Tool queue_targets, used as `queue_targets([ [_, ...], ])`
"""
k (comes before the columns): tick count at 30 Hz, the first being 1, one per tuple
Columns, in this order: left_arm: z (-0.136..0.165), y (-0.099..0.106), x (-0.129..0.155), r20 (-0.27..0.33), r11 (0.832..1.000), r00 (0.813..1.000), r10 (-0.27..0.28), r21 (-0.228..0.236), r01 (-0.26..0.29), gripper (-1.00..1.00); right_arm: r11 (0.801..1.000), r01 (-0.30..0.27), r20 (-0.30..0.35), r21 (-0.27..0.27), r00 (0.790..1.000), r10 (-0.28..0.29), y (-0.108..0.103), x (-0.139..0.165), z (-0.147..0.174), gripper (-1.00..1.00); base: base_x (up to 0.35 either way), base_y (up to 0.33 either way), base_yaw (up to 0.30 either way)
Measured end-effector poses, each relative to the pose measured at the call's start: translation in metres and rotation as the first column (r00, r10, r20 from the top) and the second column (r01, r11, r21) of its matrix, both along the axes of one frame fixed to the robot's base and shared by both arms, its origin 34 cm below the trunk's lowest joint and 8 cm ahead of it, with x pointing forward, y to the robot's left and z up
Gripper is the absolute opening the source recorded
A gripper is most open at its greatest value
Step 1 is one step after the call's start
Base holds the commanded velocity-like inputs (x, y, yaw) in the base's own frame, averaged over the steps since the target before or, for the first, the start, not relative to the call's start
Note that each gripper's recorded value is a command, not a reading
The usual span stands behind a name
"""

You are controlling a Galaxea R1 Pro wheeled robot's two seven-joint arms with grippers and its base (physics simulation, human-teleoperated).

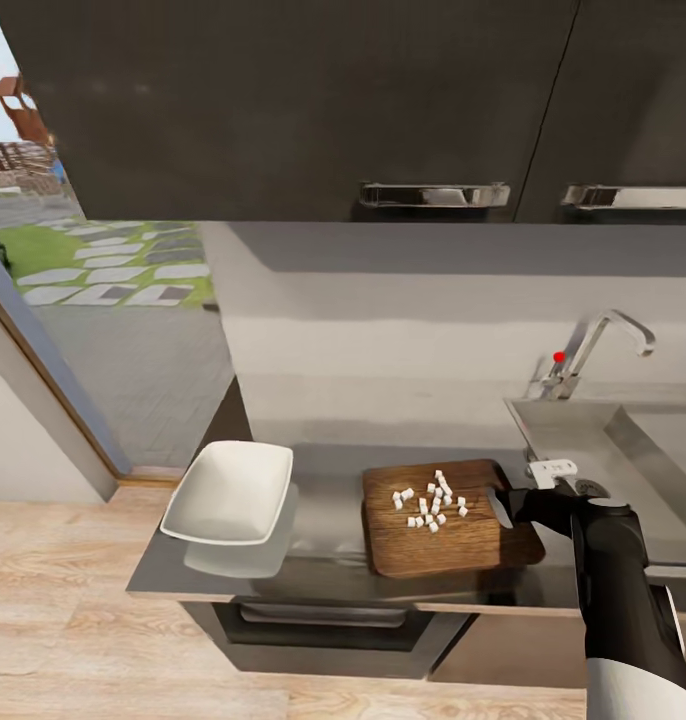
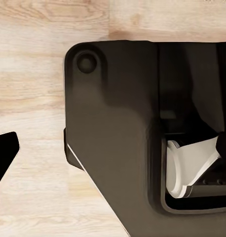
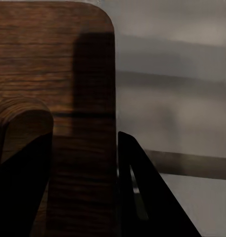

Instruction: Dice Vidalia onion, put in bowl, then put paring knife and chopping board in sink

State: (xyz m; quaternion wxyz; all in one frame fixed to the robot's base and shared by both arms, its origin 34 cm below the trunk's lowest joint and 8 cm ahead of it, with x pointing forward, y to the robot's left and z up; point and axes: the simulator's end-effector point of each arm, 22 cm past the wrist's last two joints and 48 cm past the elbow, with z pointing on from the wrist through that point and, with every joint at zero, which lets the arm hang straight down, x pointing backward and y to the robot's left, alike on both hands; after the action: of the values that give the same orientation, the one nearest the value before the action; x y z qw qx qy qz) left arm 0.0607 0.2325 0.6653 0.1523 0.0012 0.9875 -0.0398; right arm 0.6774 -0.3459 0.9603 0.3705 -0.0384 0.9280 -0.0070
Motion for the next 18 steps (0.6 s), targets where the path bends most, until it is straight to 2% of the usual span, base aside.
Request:
queue_targets([
  [9, -0.001, 0.000, 0.005, 0.013, 1.000, 1.000, 0.000, 0.000, 0.000, 1.00, 1.000, 0.000, 0.015, 0.000, 1.000, 0.000, 0.000, 0.001, 0.008, -1.00, 0.000, 0.178, 0.000],
  [18, -0.001, 0.000, 0.009, 0.027, 1.000, 1.000, 0.000, 0.000, 0.000, 1.00, 1.000, 0.008, 0.032, -0.008, 0.999, -0.008, -0.002, 0.001, 0.017, -1.00, 0.000, 0.029, 0.000],
])
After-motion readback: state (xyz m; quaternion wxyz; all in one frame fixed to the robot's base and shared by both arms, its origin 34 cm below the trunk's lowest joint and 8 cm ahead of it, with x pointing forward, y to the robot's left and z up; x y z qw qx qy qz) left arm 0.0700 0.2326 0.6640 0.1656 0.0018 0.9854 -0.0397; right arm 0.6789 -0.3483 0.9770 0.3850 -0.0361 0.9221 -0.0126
